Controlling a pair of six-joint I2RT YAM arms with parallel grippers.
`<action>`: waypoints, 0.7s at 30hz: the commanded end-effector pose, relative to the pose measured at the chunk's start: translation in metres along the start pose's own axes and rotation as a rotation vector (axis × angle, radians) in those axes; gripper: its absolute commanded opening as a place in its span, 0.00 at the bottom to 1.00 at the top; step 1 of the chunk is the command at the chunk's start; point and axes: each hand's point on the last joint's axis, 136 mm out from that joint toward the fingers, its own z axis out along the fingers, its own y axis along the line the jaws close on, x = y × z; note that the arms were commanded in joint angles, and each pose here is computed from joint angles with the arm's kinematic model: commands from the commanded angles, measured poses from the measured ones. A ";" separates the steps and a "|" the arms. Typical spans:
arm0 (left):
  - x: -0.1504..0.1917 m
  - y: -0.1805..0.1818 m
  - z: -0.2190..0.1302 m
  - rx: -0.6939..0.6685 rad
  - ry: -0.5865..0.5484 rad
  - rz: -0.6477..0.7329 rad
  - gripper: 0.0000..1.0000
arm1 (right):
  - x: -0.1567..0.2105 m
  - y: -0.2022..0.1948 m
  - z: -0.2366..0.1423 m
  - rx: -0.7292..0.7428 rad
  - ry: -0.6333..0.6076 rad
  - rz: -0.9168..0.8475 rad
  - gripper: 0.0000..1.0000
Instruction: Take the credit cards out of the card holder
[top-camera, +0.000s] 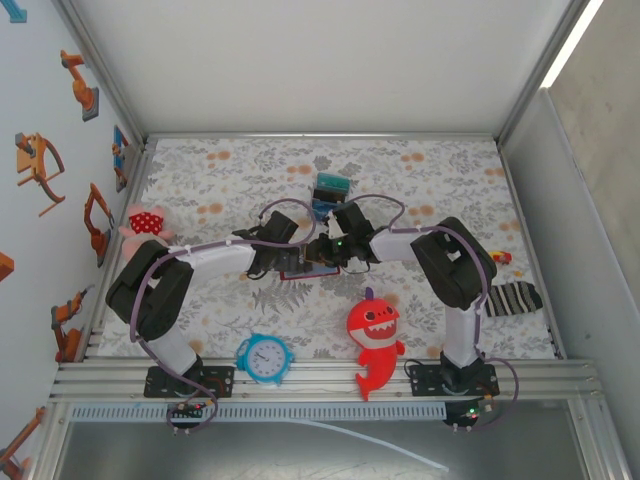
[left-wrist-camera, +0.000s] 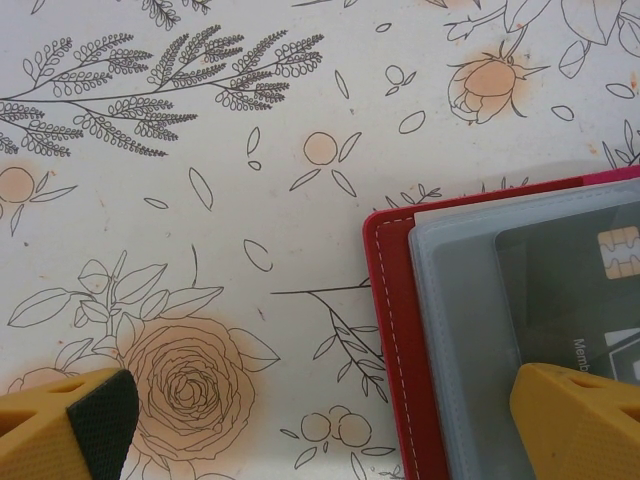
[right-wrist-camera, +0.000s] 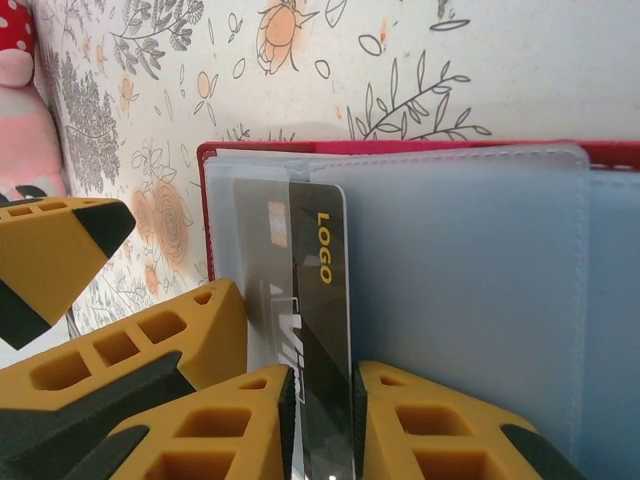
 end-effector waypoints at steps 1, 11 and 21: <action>0.032 0.014 0.010 -0.066 0.094 0.049 0.97 | 0.008 -0.007 0.003 -0.005 0.016 0.017 0.19; 0.033 0.013 0.011 -0.066 0.099 0.051 0.97 | 0.003 0.005 0.002 -0.063 0.007 -0.009 0.18; 0.031 0.012 0.010 -0.063 0.095 0.050 0.97 | 0.002 0.004 0.006 -0.075 0.008 -0.010 0.14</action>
